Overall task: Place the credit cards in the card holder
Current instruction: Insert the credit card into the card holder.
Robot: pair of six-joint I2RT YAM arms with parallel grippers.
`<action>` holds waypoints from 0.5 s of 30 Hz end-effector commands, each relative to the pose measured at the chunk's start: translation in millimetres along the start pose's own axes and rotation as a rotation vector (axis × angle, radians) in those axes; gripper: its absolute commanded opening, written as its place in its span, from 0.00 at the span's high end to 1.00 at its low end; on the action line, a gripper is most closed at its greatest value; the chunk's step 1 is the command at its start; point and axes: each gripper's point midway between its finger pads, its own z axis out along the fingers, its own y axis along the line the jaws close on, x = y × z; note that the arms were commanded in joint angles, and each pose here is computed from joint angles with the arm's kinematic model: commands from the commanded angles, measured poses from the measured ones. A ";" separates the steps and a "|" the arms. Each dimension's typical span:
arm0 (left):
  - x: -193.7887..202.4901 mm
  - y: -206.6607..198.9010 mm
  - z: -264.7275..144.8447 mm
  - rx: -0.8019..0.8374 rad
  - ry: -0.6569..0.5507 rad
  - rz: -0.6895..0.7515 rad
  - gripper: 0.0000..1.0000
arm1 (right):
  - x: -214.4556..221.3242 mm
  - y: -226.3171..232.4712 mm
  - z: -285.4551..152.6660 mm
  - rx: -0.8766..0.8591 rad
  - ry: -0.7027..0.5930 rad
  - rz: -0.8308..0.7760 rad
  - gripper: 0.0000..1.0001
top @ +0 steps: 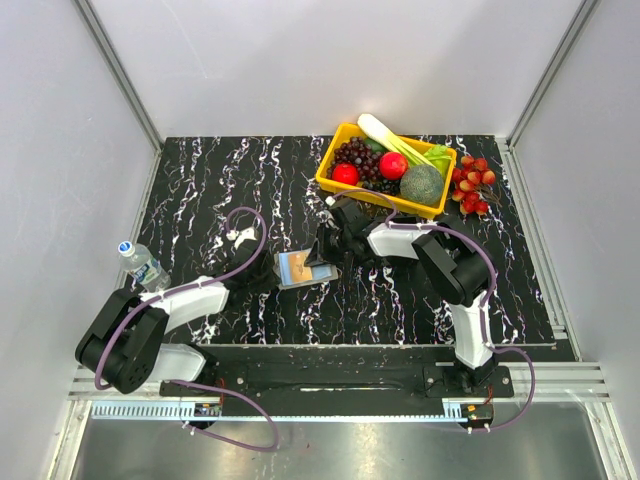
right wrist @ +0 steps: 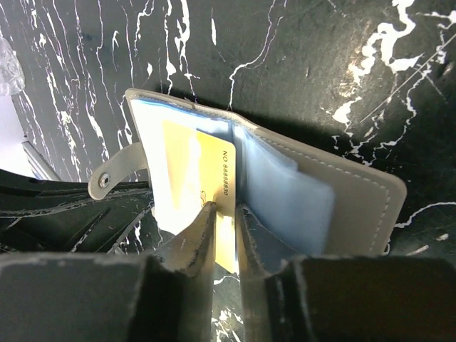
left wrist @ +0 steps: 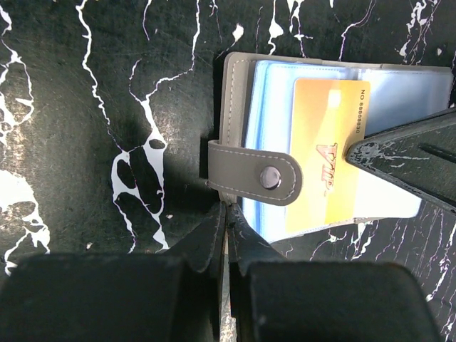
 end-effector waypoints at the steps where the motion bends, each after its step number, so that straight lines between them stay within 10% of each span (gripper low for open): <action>1: 23.0 14.2 -0.4 -0.042 0.087 0.022 1.00 | -0.3 -9.9 -7.1 0.045 -0.004 -0.015 0.81; 15: 23.5 12.1 2.2 -0.033 0.091 0.026 1.00 | 11.9 19.2 6.8 -0.116 0.079 -0.036 0.96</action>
